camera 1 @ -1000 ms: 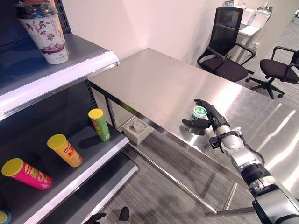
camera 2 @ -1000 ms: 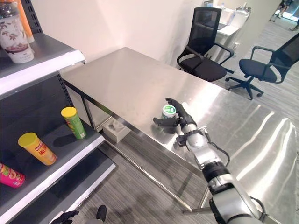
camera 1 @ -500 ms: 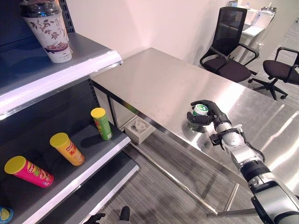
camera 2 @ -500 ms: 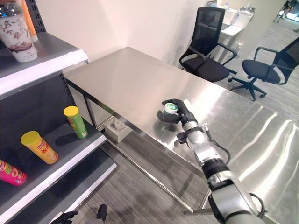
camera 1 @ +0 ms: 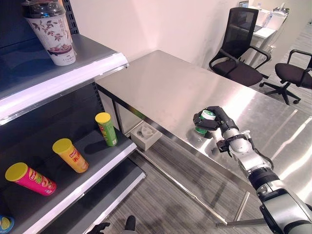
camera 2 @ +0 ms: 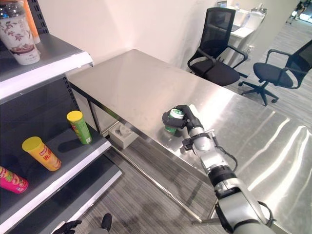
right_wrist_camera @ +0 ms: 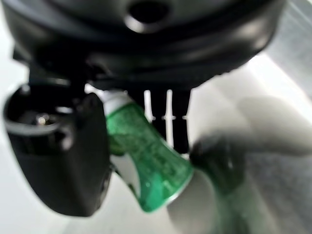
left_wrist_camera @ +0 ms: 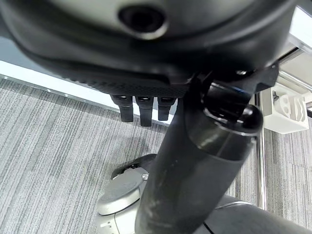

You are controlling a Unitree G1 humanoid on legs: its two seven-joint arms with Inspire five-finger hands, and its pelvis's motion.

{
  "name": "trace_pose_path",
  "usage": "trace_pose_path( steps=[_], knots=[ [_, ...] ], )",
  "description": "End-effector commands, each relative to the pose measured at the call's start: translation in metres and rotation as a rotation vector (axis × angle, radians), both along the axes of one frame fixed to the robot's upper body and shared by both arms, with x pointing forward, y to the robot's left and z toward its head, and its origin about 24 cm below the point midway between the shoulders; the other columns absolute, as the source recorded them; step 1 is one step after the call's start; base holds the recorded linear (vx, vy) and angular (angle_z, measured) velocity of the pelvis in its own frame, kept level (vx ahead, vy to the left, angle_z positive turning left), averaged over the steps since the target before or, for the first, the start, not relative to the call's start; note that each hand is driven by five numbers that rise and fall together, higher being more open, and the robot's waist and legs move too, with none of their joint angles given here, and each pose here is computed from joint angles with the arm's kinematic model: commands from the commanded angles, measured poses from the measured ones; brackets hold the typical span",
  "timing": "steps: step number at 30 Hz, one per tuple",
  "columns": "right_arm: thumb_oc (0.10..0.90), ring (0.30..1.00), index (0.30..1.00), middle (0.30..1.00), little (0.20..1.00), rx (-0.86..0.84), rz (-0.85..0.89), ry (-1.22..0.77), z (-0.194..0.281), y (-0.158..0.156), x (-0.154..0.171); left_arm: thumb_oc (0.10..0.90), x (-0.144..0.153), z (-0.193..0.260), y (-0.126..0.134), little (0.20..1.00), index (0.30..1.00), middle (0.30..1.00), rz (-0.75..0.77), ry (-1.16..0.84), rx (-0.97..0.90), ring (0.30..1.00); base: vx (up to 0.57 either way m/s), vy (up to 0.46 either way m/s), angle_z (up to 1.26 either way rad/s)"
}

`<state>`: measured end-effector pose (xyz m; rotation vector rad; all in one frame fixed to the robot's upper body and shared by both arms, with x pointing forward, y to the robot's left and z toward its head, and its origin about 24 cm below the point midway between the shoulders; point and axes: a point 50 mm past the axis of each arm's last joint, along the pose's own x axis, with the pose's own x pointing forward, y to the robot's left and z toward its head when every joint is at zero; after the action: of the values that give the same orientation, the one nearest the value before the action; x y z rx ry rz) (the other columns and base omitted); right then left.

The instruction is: Put the goods on the table back onto the shelves and tidy them up.

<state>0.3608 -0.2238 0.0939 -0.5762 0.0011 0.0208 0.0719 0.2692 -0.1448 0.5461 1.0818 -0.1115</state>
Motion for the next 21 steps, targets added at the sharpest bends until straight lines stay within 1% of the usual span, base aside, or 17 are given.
trace_pose_path(
  steps=[1,4,5,9,10,12,16,17,19,20,21],
  knots=[
    [0.400,0.300,0.300,0.300,0.300,-0.066,0.045,-0.316,0.071,-0.001,0.002,0.800,0.030,0.012,0.015,0.900,0.900,0.900,-0.036,-0.096,0.081,0.900,0.00,0.000,0.00],
    [0.400,0.300,0.300,0.300,0.300,-0.060,0.048,-0.342,0.075,-0.003,-0.002,0.800,0.030,0.012,0.016,0.900,0.900,0.900,-0.028,-0.100,0.085,0.900,0.00,0.000,0.00],
    [0.400,0.300,0.300,0.300,0.300,-0.044,0.078,-0.413,0.088,-0.002,-0.011,0.800,0.033,0.014,0.019,0.900,0.900,0.900,-0.012,-0.111,0.097,0.900,0.00,0.000,0.00],
    [0.400,0.300,0.300,0.300,0.300,-0.026,0.114,-0.492,0.103,-0.001,-0.023,0.800,0.036,0.016,0.022,0.900,0.900,0.900,0.006,-0.121,0.104,0.900,0.00,-0.033,0.00],
    [0.400,0.300,0.300,0.300,0.300,-0.016,0.154,-0.542,0.114,0.002,-0.031,0.800,0.035,0.016,0.023,0.900,0.900,0.900,0.021,-0.120,0.107,0.900,-0.03,-0.084,-0.02],
    [0.400,0.300,0.300,0.300,0.300,-0.017,0.213,-0.576,0.124,0.009,-0.039,0.800,0.037,0.016,0.025,0.900,0.900,0.900,0.035,-0.117,0.113,0.900,-0.03,-0.086,-0.02],
    [0.400,0.300,0.300,0.300,0.300,0.021,0.337,-0.607,0.137,0.023,-0.052,0.800,0.043,0.019,0.031,0.900,0.900,0.900,0.079,-0.127,0.121,0.900,-0.05,-0.110,-0.18],
    [0.400,0.300,0.300,0.300,0.300,0.022,0.338,-0.607,0.137,0.023,-0.052,0.800,0.043,0.019,0.031,0.900,0.900,0.900,0.080,-0.128,0.121,0.900,-0.07,-0.110,-0.16],
    [0.400,0.300,0.300,0.300,0.300,0.046,0.414,-0.620,0.144,0.033,-0.058,0.800,0.044,0.021,0.035,0.900,0.900,0.900,0.111,-0.136,0.123,0.900,-0.09,-0.154,-0.16],
    [0.400,0.300,0.300,0.300,0.300,0.057,0.508,-0.637,0.151,0.044,-0.068,0.800,0.041,0.021,0.039,0.900,0.900,0.900,0.161,-0.138,0.120,0.900,-0.11,-0.233,-0.29],
    [0.400,0.300,0.300,0.300,0.300,0.063,0.548,-0.643,0.153,0.049,-0.072,0.800,0.038,0.021,0.040,0.900,0.900,0.900,0.186,-0.136,0.117,0.900,-0.09,-0.200,-0.40]
  ],
)
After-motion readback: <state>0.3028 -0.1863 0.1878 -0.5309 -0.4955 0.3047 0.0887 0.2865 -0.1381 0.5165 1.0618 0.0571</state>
